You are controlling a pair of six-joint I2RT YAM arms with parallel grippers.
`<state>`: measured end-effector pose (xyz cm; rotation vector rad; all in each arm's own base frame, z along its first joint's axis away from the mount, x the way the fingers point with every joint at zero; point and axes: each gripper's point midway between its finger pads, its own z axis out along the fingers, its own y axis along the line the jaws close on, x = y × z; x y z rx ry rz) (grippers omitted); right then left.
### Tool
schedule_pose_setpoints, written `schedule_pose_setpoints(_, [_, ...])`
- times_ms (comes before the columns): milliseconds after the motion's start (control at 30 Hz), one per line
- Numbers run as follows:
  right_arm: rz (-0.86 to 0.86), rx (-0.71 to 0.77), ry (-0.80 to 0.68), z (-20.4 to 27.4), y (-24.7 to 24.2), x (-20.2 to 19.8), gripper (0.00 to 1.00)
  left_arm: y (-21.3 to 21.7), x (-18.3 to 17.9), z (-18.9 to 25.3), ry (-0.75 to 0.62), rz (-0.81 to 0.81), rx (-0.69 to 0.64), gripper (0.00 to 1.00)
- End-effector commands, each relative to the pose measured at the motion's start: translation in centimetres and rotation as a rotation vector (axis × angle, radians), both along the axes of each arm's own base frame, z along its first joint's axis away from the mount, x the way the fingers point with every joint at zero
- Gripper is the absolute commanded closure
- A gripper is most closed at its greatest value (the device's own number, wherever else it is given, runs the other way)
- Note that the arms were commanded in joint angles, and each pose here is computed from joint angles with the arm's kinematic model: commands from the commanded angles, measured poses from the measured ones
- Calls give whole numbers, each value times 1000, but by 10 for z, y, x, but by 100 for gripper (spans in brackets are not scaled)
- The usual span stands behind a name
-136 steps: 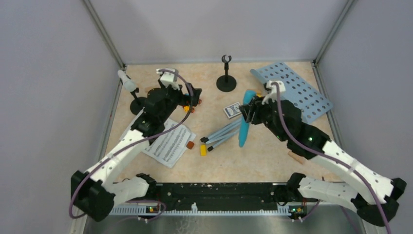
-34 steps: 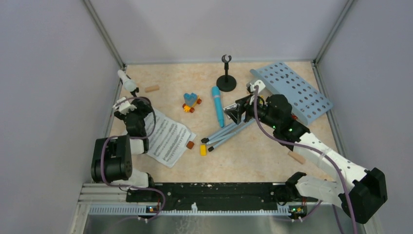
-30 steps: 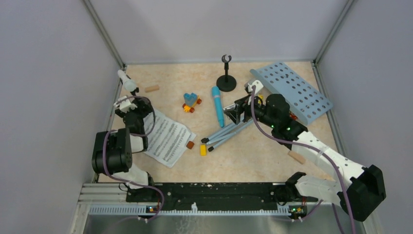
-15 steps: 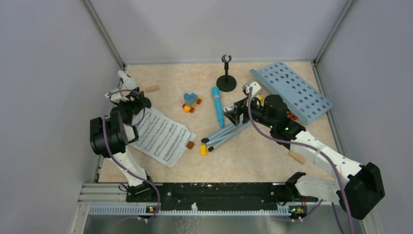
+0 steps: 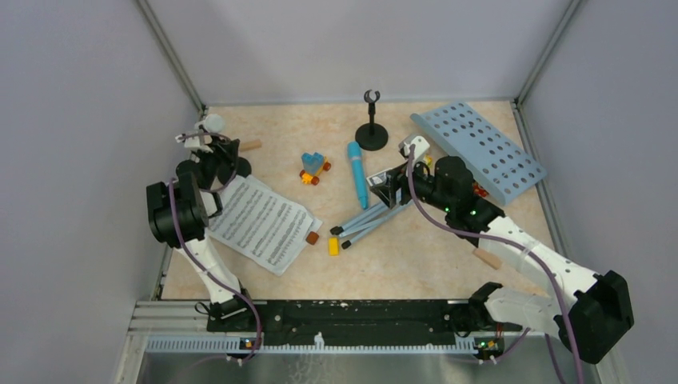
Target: Pack up the instrument practice props
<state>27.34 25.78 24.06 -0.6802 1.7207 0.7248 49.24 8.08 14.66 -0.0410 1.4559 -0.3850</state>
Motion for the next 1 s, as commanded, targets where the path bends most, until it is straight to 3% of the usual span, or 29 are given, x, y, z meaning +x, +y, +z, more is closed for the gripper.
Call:
schedule_pose_setpoints(0, [-3, 15, -37, 11, -2, -2, 37, -10, 1, 8, -22, -93, 15, 56])
schedule_pose_setpoints(67, [-1, 18, -30, 9, -2, -3, 38, -15, -1, 9, -28, -122, 27, 66])
schedule_pose_setpoints(200, [-1, 25, -22, 8, -2, -5, 39, -28, -5, 22, -58, -208, 46, 99])
schedule_pose_setpoints(700, [-23, 38, -59, 20, -14, -14, 42, -58, -42, 158, -369, -309, 128, 100])
schedule_pose_setpoints(967, [-32, 48, -82, 27, -20, -19, 42, -103, -67, 214, -452, -400, 214, 100])
